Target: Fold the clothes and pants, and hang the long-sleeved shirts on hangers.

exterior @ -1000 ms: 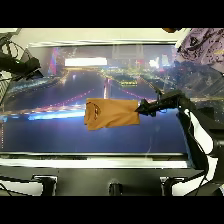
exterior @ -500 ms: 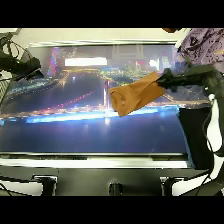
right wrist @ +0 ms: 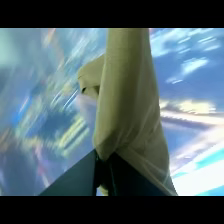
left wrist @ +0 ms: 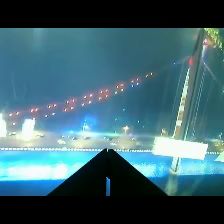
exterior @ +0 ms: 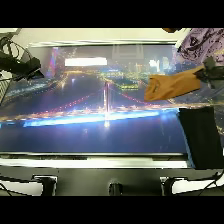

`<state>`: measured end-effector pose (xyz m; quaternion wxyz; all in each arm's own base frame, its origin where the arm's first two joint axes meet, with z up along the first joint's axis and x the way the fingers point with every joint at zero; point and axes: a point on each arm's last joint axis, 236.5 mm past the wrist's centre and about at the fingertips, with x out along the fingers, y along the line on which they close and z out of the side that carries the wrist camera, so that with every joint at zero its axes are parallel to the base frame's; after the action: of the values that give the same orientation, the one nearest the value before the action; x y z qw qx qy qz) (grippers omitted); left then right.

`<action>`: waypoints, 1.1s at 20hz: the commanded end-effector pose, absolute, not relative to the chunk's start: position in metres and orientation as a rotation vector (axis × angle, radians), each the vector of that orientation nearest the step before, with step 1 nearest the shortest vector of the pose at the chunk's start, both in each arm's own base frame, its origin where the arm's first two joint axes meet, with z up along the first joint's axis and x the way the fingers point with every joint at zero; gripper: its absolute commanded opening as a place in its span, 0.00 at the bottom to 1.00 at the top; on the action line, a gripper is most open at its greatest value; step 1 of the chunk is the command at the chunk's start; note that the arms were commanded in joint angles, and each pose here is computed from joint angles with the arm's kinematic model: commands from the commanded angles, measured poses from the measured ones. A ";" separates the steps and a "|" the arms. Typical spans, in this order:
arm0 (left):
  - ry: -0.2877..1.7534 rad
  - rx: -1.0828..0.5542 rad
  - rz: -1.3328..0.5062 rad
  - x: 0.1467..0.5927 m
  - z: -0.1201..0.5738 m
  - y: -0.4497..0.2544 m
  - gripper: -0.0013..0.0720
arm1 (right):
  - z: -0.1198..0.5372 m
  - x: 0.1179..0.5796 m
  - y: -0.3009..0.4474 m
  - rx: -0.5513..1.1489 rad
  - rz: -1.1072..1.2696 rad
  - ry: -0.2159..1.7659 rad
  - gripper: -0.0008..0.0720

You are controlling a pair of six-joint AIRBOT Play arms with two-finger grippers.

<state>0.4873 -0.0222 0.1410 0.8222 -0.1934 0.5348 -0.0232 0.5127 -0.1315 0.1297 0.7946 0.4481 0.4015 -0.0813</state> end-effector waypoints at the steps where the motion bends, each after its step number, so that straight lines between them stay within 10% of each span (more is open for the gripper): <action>1: 1.139 -0.412 -0.049 0.487 0.141 -0.022 0.04 | 0.151 0.478 -0.176 0.973 -0.393 0.815 0.05; 22: 1.187 -0.398 -0.080 0.477 0.137 -0.028 0.04 | 0.144 0.284 -0.238 0.755 -1.153 1.107 0.05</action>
<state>0.4767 -0.0273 0.1376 0.8097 -0.1883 0.5547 -0.0355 0.3110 -0.2370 0.1587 0.6707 0.3519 0.4472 -0.4758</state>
